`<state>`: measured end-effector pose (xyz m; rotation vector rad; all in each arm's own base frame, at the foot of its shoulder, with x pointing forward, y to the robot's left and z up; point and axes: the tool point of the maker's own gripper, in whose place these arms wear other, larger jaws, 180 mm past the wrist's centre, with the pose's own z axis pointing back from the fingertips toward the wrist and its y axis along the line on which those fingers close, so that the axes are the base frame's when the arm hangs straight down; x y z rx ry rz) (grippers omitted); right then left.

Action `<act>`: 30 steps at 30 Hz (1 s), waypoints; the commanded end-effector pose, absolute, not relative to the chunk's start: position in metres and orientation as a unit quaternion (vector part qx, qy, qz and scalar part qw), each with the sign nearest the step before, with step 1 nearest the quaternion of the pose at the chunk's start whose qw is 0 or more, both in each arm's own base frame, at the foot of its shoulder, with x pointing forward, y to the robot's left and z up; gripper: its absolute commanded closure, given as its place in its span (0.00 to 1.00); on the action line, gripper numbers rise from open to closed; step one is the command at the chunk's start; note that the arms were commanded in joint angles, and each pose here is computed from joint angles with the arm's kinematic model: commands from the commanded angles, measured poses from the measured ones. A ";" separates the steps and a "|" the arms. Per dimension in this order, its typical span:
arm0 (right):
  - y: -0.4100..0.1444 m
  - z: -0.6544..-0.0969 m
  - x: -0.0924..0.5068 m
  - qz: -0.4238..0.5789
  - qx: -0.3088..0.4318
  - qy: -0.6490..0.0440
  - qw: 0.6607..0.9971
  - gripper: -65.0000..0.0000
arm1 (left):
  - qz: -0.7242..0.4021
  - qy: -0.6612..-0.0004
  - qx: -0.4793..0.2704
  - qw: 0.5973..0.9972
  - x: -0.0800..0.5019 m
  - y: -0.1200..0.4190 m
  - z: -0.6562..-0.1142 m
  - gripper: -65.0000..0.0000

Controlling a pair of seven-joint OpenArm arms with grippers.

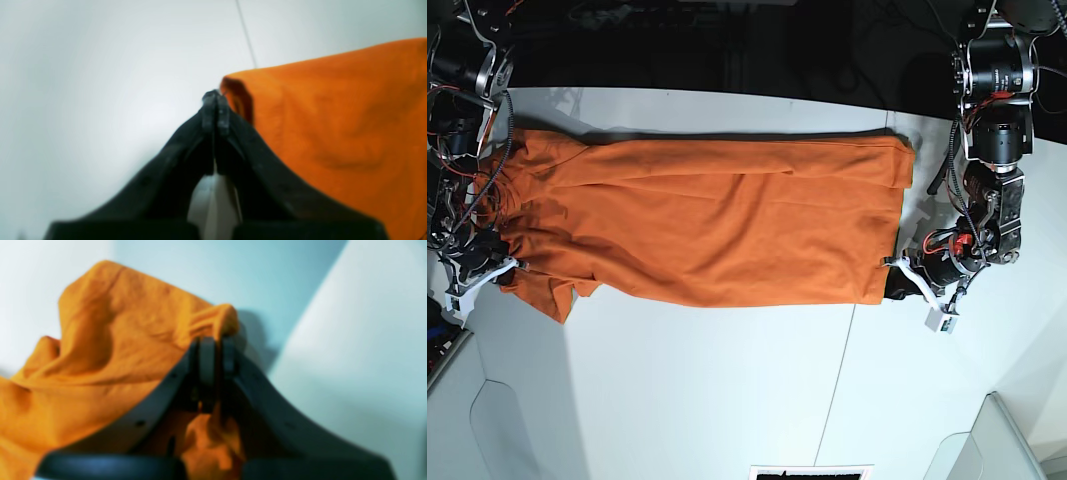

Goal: Layout the t-shirt on the table in an organized manner, then fold the t-shirt properly

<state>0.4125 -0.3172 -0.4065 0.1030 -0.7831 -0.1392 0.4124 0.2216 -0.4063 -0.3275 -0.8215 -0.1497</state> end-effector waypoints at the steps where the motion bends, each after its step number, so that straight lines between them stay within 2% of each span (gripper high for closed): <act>1: -0.331 -0.385 0.424 -0.062 0.038 -0.406 0.911 1.00 | -0.076 -0.417 -0.148 0.893 0.424 0.232 -0.389 1.00; 8: -0.348 -0.380 0.419 -0.079 0.031 -0.403 0.911 1.00 | -0.093 -0.419 -0.166 0.888 0.421 0.230 -0.384 1.00; 19: -0.356 -0.350 0.407 -0.107 0.090 -0.453 0.881 1.00 | -0.092 -0.417 -0.185 0.885 0.419 0.233 -0.363 1.00; 30: -0.345 -0.343 0.361 -0.055 0.069 -0.461 0.883 1.00 | -0.121 -0.430 -0.201 0.872 0.406 0.231 -0.331 1.00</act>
